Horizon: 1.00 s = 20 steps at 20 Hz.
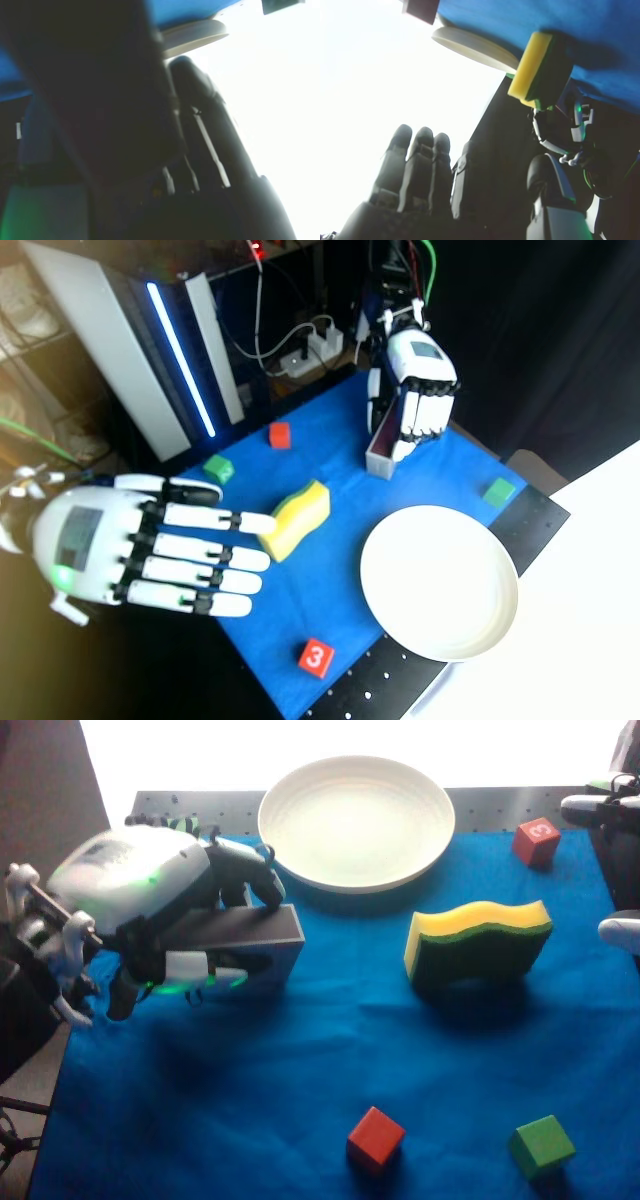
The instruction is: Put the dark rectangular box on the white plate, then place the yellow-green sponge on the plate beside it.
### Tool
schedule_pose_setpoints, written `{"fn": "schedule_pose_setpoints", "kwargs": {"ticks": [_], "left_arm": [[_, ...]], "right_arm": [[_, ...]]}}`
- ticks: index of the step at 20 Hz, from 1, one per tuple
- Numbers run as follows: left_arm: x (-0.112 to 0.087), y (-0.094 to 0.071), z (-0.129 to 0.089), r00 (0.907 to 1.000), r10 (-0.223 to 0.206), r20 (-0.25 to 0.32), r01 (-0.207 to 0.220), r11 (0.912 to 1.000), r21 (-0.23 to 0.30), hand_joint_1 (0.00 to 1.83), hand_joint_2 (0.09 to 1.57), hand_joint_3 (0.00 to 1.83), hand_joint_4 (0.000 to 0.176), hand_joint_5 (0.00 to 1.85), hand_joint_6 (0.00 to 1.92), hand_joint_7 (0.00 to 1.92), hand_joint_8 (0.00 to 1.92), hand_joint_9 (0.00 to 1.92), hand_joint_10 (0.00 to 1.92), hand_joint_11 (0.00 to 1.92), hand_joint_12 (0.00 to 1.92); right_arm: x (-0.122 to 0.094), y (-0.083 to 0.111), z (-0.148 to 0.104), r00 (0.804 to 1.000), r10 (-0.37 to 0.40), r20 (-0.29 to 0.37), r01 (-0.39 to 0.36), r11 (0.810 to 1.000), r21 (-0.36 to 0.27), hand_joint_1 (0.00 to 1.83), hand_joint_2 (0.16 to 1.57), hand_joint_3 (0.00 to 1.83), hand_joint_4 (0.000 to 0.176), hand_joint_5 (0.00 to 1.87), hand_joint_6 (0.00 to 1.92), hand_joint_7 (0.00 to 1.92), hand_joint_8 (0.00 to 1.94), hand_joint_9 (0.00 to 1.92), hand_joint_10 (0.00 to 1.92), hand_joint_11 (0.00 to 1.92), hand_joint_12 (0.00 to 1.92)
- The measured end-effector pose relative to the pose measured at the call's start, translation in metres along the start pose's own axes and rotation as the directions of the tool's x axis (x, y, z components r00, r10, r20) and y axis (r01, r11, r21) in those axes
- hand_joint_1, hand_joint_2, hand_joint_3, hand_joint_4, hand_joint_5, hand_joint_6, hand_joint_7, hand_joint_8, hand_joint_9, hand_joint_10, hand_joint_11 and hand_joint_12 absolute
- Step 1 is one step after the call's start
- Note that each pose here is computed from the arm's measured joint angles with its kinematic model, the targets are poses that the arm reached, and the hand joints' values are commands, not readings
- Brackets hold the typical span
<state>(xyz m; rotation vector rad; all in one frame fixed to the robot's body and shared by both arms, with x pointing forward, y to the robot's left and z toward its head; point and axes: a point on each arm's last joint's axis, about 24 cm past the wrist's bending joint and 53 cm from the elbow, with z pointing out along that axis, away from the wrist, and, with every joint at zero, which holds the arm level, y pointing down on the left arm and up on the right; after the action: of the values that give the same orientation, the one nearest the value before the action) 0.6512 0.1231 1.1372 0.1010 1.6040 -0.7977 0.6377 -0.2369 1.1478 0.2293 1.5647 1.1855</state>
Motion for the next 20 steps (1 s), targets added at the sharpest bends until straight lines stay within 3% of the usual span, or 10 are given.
{"fn": "schedule_pose_setpoints", "kwargs": {"ticks": [4,5,6,7,9,12,17,18,19,20], "left_arm": [[-0.036,-0.017,0.017,0.9964,0.051,0.068,-0.055,0.9967,0.059,1.39,1.1,0.0,0.0,0.89,0.98,1.0,0.96,0.97,1.2,0.87,1.43],[-0.05,-0.018,0.023,0.9932,0.059,0.1,-0.066,0.9958,0.063,1.39,1.09,0.0,0.0,0.91,1.01,1.07,0.95,0.94,1.08,0.17,1.24],[-0.06,-0.017,0.03,0.9906,0.061,0.122,-0.069,0.9957,0.062,1.27,1.08,0.0,0.0,0.95,1.01,1.13,0.8,0.83,0.74,0.03,0.68],[-0.068,-0.017,0.039,0.9885,0.063,0.137,-0.071,0.9956,0.061,1.36,1.08,0.0,0.0,0.94,1.15,1.16,0.74,0.91,0.88,0.35,1.19],[-0.079,-0.019,0.058,0.986,0.062,0.154,-0.072,0.9955,0.062,1.38,1.09,0.0,0.0,0.9,1.1,1.09,0.84,0.98,1.02,0.72,1.28],[-0.071,-0.014,0.093,0.9918,0.067,0.109,-0.072,0.9967,0.038,1.39,1.08,0.0,0.0,0.89,1.1,1.07,0.86,1.06,0.93,0.77,1.07],[-0.042,0.0,0.137,0.9986,0.053,-0.001,-0.053,0.9983,-0.023,1.38,1.09,0.0,0.0,0.92,1.08,1.05,0.86,1.0,1.0,0.8,1.12],[-0.038,0.002,0.145,0.9985,0.054,-0.014,-0.054,0.998,-0.032,1.38,1.09,0.0,0.0,0.92,1.05,1.04,0.9,0.99,1.04,0.8,1.15],[-0.035,0.002,0.149,0.9983,0.053,-0.024,-0.054,0.9979,-0.036,1.26,1.12,0.0,0.0,0.89,1.04,1.03,1.01,0.9,0.98,0.79,1.35],[-0.033,0.003,0.153,0.998,0.055,-0.033,-0.056,0.9976,-0.04,1.09,1.14,0.0,0.015,0.9,1.1,0.87,0.78,0.81,0.99,0.67,1.51]], "right_arm": [[0.0,0.001,0.0,1.0,0.0,-0.001,0.0,1.0,-0.002,0.66,1.1,0.0,0.146,0.38,0.0,0.25,0.0,0.19,0.01,0.0,0.4],[0.0,0.0,0.0,1.0,0.001,0.0,-0.001,1.0,-0.002,0.69,1.1,0.0,0.134,0.38,0.01,0.26,0.01,0.2,0.01,0.0,0.38],[0.0,0.0,0.0,1.0,0.001,0.001,-0.001,1.0,0.0,0.7,1.1,0.0,0.125,0.39,0.0,0.27,0.0,0.22,0.01,0.0,0.43],[0.0,0.0,0.0,1.0,0.001,0.002,-0.001,1.0,0.0,0.7,1.1,0.0,0.121,0.4,0.0,0.27,0.0,0.22,0.0,0.0,0.47],[0.001,0.001,0.0,1.0,0.002,-0.002,-0.002,1.0,-0.003,0.74,1.09,0.0,0.116,0.42,0.0,0.28,0.0,0.23,0.0,0.0,0.63],[0.002,-0.001,0.001,1.0,0.006,-0.002,-0.006,1.0,-0.002,0.74,1.1,0.0,0.118,0.39,0.0,0.26,0.0,0.22,0.0,0.0,0.66],[0.004,-0.004,0.002,1.0,0.007,0.0,-0.007,1.0,0.0,0.72,1.1,0.0,0.085,0.4,0.0,0.28,0.0,0.24,0.0,0.01,0.73],[0.005,-0.004,0.002,1.0,0.006,-0.003,-0.006,1.0,-0.002,0.72,1.1,0.0,0.086,0.4,0.0,0.28,0.0,0.24,0.0,0.0,0.74],[0.006,-0.004,0.002,1.0,0.009,-0.004,-0.009,1.0,-0.002,0.71,1.1,0.0,0.097,0.39,0.0,0.27,0.0,0.22,0.0,0.0,0.68],[0.006,-0.005,0.002,1.0,0.007,-0.004,-0.007,1.0,-0.003,0.71,1.1,0.0,0.102,0.39,0.0,0.28,0.0,0.23,0.01,0.0,0.68]]}}
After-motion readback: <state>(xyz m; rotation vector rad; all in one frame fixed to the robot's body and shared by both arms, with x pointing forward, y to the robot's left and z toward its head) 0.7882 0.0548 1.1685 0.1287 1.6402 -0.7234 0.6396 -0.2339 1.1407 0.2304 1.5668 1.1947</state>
